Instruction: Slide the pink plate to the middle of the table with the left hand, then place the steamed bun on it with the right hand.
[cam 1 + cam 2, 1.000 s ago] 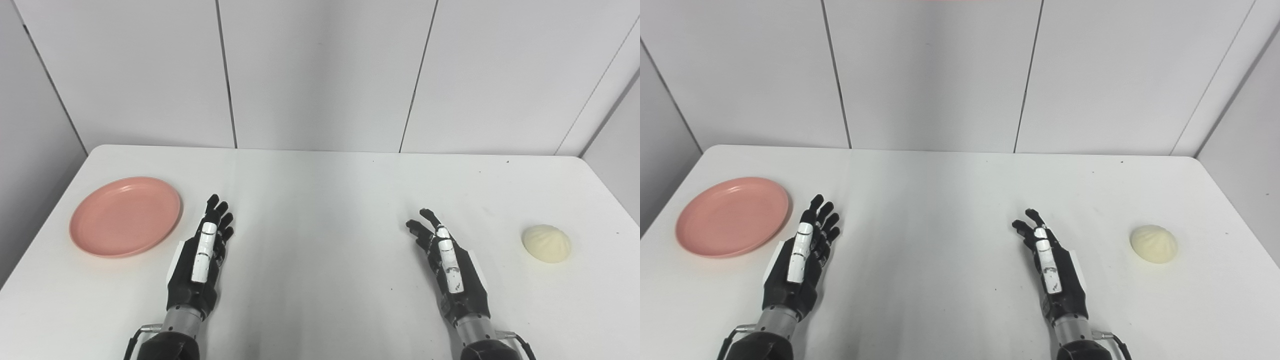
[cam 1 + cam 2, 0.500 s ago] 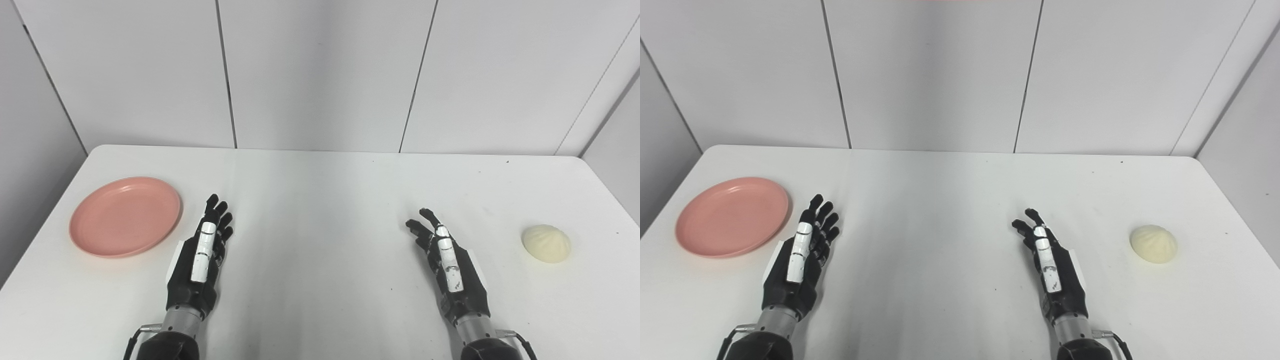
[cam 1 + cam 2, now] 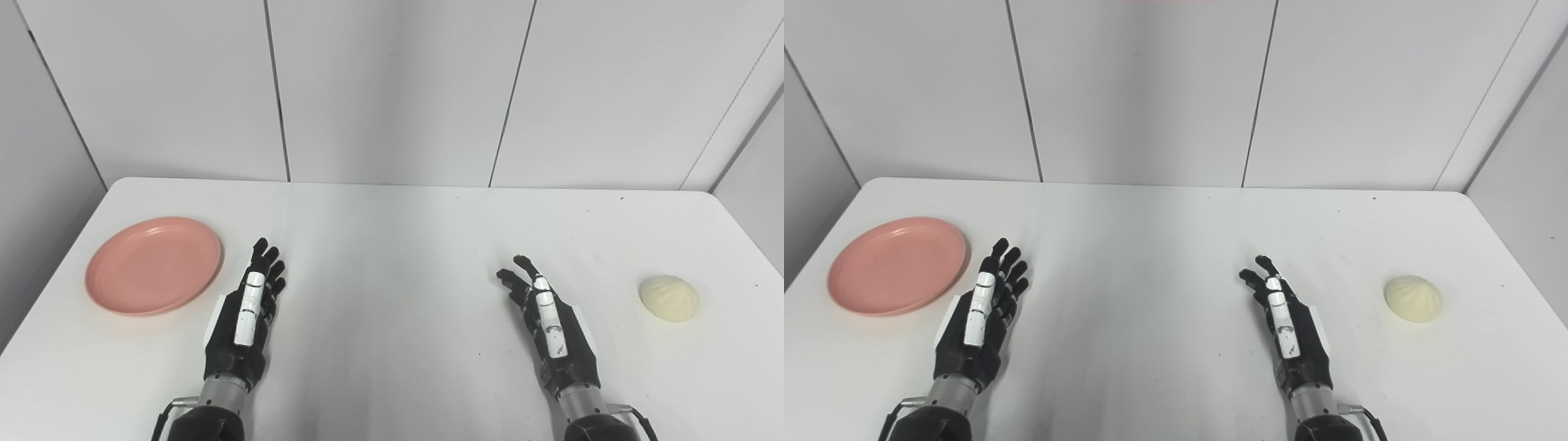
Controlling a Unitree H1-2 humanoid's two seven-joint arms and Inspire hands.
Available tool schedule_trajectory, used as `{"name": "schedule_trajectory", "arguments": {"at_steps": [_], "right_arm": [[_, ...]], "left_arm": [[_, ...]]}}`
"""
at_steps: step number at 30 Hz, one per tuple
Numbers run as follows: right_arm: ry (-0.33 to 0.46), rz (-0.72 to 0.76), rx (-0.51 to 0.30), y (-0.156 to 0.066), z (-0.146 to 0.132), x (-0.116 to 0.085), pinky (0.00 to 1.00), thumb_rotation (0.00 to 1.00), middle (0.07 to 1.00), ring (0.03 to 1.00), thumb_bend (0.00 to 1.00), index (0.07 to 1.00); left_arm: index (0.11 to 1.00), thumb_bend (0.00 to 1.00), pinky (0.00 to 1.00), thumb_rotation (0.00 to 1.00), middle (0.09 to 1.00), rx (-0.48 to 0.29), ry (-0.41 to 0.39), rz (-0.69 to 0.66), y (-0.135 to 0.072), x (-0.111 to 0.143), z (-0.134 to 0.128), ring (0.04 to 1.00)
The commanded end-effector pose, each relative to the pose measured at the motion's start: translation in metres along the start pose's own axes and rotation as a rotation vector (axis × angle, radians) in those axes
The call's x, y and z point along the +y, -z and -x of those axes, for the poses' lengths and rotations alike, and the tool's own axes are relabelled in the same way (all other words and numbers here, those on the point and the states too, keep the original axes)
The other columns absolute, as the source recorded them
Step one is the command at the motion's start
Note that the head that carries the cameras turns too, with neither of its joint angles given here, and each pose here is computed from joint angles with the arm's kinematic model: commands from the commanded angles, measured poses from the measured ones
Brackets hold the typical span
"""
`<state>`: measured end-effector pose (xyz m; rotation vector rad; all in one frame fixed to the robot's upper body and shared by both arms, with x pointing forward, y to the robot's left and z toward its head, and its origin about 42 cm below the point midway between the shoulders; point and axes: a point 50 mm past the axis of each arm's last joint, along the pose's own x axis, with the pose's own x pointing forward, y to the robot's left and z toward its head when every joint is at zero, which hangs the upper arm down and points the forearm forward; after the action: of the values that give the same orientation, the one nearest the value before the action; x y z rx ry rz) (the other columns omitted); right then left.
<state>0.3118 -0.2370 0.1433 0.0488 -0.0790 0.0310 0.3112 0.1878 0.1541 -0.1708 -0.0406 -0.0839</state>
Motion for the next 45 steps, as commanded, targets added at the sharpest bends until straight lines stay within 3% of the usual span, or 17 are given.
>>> {"name": "schedule_trajectory", "arguments": {"at_steps": [1, 13, 21, 31, 45], "right_arm": [[-0.028, 0.002, -0.057, -0.0153, -0.0078, 0.0037, 0.94, 0.94, 0.803, 0.88, 0.78, 0.891], [-0.022, -0.001, -0.06, -0.0149, -0.008, 0.0034, 0.95, 0.94, 0.809, 0.881, 0.78, 0.89], [-0.007, -0.023, -0.116, -0.0114, -0.0087, 0.002, 0.92, 0.9, 0.839, 0.858, 0.86, 0.888], [-0.002, -0.053, -0.146, -0.0085, -0.0086, 0.0007, 0.94, 0.9, 0.934, 0.925, 0.88, 0.909], [0.009, -0.047, -0.175, -0.0094, -0.0074, 0.001, 0.96, 0.9, 0.948, 0.939, 0.84, 0.929]], "left_arm": [[1.0, 0.7, 1.0, 0.91, 1.0, -0.076, 0.027, 0.001, -0.0194, -0.007, -0.0089, 0.988], [1.0, 0.7, 1.0, 0.91, 1.0, -0.075, 0.029, -0.001, -0.0192, -0.0073, -0.0091, 0.987], [1.0, 0.71, 1.0, 0.9, 1.0, -0.072, 0.03, 0.002, -0.0181, -0.0065, -0.01, 0.989], [1.0, 0.71, 1.0, 0.9, 1.0, -0.072, 0.035, 0.0, -0.0182, -0.0064, -0.0102, 0.99], [1.0, 0.7, 1.0, 0.9, 1.0, -0.073, 0.033, 0.0, -0.0185, -0.0064, -0.0093, 0.988]]}}
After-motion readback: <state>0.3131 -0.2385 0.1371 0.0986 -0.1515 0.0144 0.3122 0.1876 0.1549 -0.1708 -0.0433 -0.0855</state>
